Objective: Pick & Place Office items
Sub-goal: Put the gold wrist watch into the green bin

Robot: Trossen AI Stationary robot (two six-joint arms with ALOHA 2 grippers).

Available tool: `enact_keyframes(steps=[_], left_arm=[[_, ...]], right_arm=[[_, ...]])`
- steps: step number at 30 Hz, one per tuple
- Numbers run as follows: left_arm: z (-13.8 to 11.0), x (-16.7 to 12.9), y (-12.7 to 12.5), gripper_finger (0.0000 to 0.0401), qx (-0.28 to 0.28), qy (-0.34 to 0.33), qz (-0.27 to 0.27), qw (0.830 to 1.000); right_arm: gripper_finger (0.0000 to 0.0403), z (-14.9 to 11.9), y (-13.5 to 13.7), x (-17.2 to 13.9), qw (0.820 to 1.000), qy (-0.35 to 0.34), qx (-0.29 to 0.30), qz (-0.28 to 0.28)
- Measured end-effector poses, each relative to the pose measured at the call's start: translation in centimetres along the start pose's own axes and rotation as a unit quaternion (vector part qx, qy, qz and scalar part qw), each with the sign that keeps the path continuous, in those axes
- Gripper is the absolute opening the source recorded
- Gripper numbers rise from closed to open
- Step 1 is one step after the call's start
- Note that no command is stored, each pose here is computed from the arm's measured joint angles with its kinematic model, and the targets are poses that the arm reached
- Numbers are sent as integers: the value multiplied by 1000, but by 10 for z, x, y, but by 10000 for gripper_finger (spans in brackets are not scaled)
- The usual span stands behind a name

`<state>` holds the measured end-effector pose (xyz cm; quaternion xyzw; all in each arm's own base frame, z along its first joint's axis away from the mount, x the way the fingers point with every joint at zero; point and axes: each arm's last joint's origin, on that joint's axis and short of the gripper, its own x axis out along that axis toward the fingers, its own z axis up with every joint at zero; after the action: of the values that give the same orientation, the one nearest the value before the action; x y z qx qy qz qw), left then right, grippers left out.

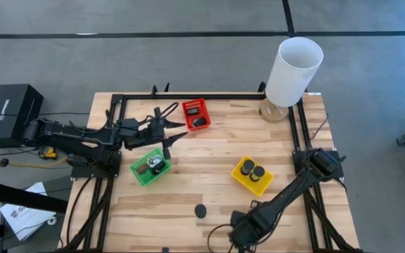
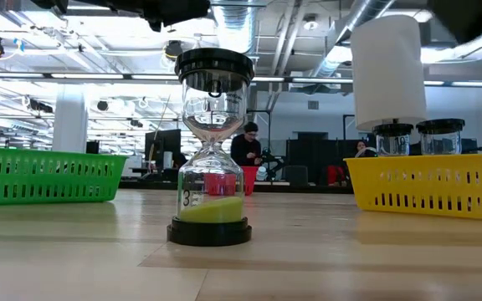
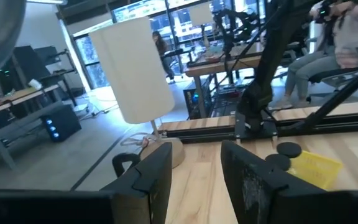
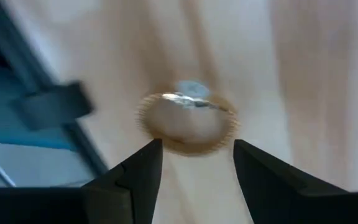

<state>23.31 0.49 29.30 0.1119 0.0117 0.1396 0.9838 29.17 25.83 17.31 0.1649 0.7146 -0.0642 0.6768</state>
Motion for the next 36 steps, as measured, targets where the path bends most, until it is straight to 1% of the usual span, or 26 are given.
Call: enact_keyframes(steps=[4, 9, 12, 15, 22, 24, 29, 33, 36], left_arm=[[1, 0, -1, 131, -1, -5, -11, 1000], [2, 0, 0, 131, -3, -11, -10, 1000], [2, 0, 0, 131, -3, -11, -10, 1000], [2, 0, 0, 131, -6, -10, -10, 1000], [2, 0, 0, 131, -6, -10, -10, 1000], [2, 0, 0, 131, -6, -10, -11, 1000], [2, 0, 0, 131, -6, -10, -11, 1000], [1, 0, 0, 131, -6, -10, -11, 1000], [1, 0, 0, 131, -6, -10, -11, 1000]], right_arm=[[188, -3, -10, 4, 998, 28, 3, -51], [188, 2, -11, 2, 999, 24, 4, -42], [188, 7, -10, 9, 999, 18, 8, -32], [188, 9, -9, 17, 999, 18, -11, -30], [189, 8, -14, 17, 998, 31, -24, -53], [189, 8, -14, 17, 998, 30, -32, -51], [189, 8, -17, 31, 999, 18, -23, -33], [183, 8, -20, 34, 999, 18, -17, -32], [168, 8, -20, 35, 999, 13, -22, -35]])
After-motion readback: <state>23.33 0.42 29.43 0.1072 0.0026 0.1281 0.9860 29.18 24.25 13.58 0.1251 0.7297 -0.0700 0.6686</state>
